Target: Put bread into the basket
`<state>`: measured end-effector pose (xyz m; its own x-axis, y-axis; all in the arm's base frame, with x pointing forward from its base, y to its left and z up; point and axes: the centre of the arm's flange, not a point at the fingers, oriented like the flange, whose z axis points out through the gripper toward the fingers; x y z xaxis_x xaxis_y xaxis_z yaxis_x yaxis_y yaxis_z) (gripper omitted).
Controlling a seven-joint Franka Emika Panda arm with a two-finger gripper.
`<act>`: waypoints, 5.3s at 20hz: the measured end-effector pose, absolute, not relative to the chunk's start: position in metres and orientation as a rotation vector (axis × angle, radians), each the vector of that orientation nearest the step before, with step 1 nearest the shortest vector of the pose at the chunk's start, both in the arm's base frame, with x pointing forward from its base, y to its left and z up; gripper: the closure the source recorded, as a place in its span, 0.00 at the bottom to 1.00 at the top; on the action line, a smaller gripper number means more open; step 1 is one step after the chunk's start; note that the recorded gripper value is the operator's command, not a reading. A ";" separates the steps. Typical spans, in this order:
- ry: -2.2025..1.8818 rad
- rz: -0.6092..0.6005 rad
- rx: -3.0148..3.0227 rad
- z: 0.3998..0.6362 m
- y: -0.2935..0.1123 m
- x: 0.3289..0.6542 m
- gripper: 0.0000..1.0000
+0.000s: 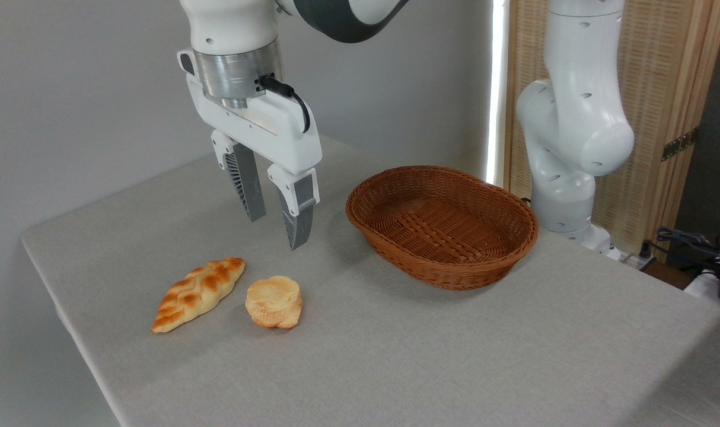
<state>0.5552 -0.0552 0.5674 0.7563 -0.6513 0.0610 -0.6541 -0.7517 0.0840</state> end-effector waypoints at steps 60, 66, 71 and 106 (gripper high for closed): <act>-1.047 0.036 2.859 0.567 -0.048 0.555 0.00; -1.055 0.035 2.856 0.567 -0.051 0.555 0.00; -1.075 0.032 2.849 0.564 -0.059 0.556 0.00; -1.336 0.134 2.772 0.422 -0.107 0.571 0.46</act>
<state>0.5708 -0.1074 0.4219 0.6203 -0.7773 0.1050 -0.7827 -0.6222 0.0180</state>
